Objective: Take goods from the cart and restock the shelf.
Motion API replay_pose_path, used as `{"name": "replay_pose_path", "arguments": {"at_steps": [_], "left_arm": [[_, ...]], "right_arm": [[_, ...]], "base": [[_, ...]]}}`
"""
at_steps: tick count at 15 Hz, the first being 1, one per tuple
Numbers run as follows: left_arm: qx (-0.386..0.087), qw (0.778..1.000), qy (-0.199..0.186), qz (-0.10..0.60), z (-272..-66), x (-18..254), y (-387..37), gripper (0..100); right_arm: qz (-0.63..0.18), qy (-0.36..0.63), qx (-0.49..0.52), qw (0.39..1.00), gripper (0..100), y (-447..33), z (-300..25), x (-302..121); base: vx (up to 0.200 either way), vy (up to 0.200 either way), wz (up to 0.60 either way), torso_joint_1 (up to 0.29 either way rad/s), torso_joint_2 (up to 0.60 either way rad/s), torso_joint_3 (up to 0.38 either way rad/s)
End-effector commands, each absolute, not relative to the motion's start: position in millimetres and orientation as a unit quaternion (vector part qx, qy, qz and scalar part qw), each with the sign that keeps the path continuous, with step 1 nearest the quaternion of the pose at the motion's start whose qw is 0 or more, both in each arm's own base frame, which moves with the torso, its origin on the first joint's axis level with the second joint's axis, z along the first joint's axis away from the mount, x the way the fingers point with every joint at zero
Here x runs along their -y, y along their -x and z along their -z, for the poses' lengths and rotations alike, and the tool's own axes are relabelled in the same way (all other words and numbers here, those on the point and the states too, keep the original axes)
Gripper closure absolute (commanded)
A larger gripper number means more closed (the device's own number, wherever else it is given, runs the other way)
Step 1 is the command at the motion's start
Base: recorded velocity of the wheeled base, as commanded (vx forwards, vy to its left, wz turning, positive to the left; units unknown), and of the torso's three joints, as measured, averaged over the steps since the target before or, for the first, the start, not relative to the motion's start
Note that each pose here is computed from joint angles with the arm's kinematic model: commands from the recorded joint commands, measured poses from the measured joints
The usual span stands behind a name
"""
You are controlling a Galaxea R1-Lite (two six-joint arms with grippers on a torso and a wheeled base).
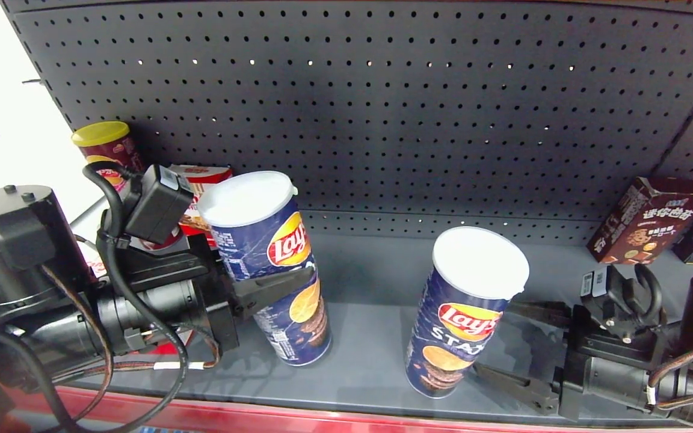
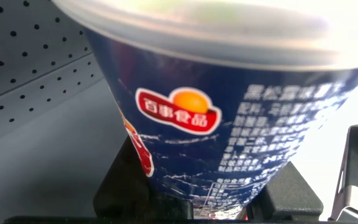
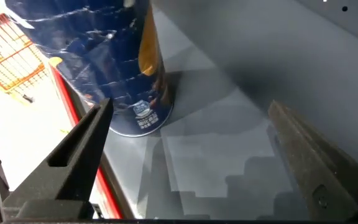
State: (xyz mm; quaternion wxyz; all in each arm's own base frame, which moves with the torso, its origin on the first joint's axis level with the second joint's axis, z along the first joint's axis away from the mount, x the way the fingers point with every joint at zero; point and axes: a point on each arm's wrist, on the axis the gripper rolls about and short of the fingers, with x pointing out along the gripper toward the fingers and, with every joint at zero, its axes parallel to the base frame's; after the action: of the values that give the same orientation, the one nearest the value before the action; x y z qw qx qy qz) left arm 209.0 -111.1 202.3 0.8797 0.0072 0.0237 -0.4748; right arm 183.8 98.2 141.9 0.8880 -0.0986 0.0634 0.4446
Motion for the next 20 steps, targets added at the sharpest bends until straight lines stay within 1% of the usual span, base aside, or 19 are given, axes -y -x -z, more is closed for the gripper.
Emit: {"name": "replay_pose_path", "arguments": {"at_steps": [1, 4, 7, 12, 14, 15, 17, 20], "left_arm": [[-0.024, 0.880, -0.007, 0.475, -202.0, 111.1, -209.0, 100], [-0.024, 0.880, -0.007, 0.475, -202.0, 111.1, -209.0, 100], [-0.024, 0.880, -0.007, 0.474, -202.4, 111.1, -209.2, 100], [-0.024, 0.880, -0.007, 0.474, -202.0, 111.1, -209.0, 100], [-0.024, 0.880, -0.007, 0.473, -202.3, 110.9, -208.8, 100], [-0.024, 0.880, -0.007, 0.474, -202.4, 111.1, -209.2, 100], [-0.024, 0.880, -0.007, 0.473, -202.4, 111.1, -209.2, 100], [-0.024, 0.880, -0.007, 0.474, -202.0, 111.1, -209.0, 100]], "right_arm": [[-0.445, 0.099, -0.069, 0.888, 0, -186.8, -139.7, -99.5], [-0.444, 0.101, -0.060, 0.889, 0, -184.8, -142.8, -98.2], [-0.427, 0.102, -0.008, 0.898, 0, -173.5, -164.6, -87.0], [-0.317, 0.118, 0.146, 0.930, 0, -139.5, -231.6, -40.9], [-0.251, 0.121, 0.166, 0.946, 0, -118.4, -247.2, -28.3], [-0.207, 0.114, 0.165, 0.958, 0, -98.0, -252.4, -22.9], [-0.165, 0.094, 0.142, 0.971, 0, -62.5, -243.4, -15.0], [-0.113, 0.083, 0.089, 0.986, 0, -16.2, -217.9, -4.5]], "base": [[0.000, 0.000, 0.00, 0.000, 0.00, 0.000], [0.000, 0.000, 0.00, 0.000, 0.00, 0.000], [0.000, 0.000, 0.00, 0.000, 0.00, 0.000], [0.000, 0.000, 0.00, 0.000, 0.00, 0.000], [0.000, 0.000, 0.00, 0.000, 0.00, 0.000], [0.000, 0.000, 0.00, 0.000, 0.00, 0.000], [0.000, 0.000, 0.00, 0.000, 0.00, 0.000], [0.000, 0.000, 0.00, 0.000, 0.00, 0.000]]}}
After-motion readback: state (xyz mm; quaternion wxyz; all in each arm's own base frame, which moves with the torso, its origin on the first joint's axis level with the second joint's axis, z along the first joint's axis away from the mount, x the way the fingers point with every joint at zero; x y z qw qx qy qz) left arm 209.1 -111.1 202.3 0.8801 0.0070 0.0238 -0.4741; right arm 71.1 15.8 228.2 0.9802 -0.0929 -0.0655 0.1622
